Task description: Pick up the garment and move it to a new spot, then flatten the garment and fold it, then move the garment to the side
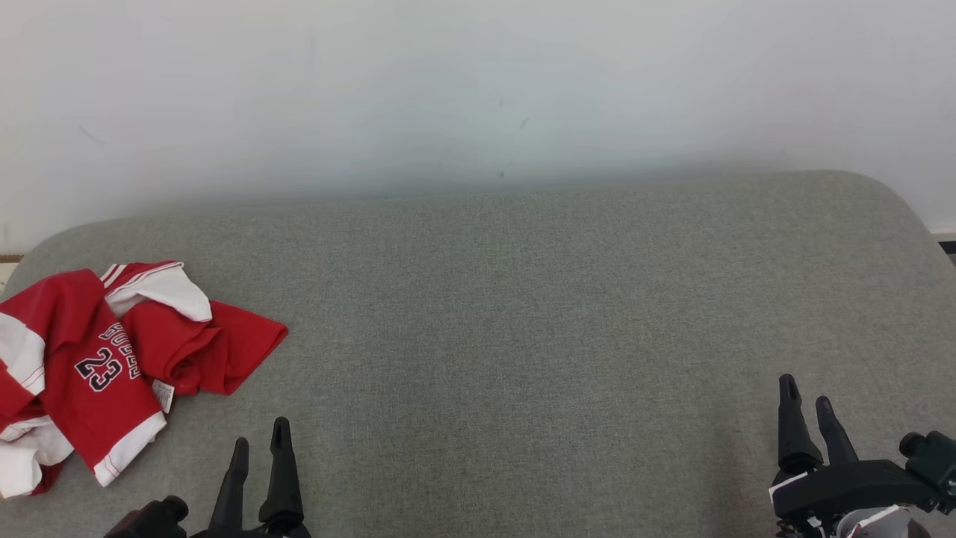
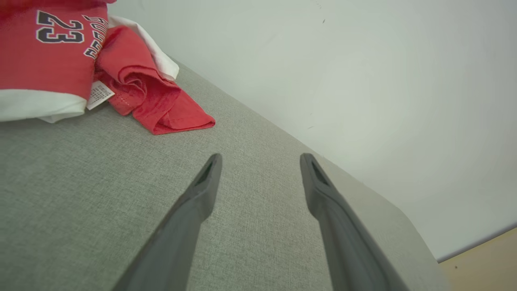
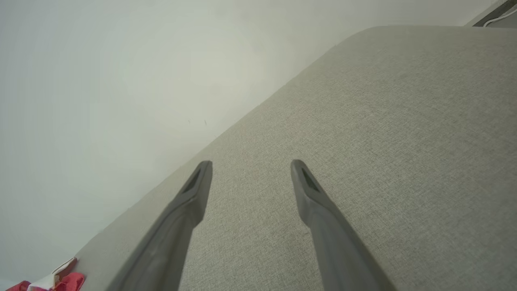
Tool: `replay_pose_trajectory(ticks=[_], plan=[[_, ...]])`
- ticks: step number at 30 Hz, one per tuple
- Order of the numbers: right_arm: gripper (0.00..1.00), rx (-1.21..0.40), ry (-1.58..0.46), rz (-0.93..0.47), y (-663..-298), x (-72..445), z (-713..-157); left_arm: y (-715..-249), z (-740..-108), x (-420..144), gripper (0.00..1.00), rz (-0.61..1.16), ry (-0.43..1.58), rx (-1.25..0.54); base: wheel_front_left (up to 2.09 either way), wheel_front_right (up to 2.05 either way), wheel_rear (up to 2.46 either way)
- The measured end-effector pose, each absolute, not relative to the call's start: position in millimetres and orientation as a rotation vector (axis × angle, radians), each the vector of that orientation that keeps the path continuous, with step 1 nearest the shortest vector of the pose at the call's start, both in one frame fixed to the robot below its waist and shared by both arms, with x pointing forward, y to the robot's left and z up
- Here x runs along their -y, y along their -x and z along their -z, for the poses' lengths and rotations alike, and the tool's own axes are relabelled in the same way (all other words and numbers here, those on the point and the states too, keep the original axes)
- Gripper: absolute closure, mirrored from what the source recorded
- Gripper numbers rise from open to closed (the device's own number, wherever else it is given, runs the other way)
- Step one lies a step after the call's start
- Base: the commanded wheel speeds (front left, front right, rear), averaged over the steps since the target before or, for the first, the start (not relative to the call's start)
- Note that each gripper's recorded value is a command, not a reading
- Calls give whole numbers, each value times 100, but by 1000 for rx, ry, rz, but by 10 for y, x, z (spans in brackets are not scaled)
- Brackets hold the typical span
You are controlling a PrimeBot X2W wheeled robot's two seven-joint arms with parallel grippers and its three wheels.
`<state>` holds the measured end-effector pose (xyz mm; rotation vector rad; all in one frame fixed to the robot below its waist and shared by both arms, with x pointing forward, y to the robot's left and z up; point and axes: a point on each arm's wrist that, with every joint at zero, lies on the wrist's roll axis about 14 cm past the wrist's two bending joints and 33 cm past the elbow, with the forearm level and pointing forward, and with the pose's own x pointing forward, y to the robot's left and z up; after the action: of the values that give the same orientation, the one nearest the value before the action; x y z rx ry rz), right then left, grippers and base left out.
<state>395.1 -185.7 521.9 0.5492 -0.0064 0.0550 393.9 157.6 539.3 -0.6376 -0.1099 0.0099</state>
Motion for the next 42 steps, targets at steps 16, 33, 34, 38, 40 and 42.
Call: replay_pose_trajectory(ticks=[16,33,34,38,40,42], plan=[[0,58,-342,-141,-3899,1602,-5334,-3882,-5488,-1717,0,-65,427,161,0,0,0],[0,111,-180,-253,-3803,1322,-5441,-3789,-5581,-1953,0,-154,235,213,0,0,0],[0,113,-172,-260,-3798,1302,-5447,-3785,-5588,-1967,0,-159,227,216,0,0,0],[0,125,-142,-285,-3776,1244,-5473,-3766,-5602,-1998,0,-170,186,223,0,0,0],[0,129,-130,-300,-3762,1205,-5480,-3756,-5601,-2010,0,-174,170,224,0,0,0],[0,139,-115,-313,-3746,1170,-5498,-3748,-5615,-2025,0,-182,154,231,0,0,0]])
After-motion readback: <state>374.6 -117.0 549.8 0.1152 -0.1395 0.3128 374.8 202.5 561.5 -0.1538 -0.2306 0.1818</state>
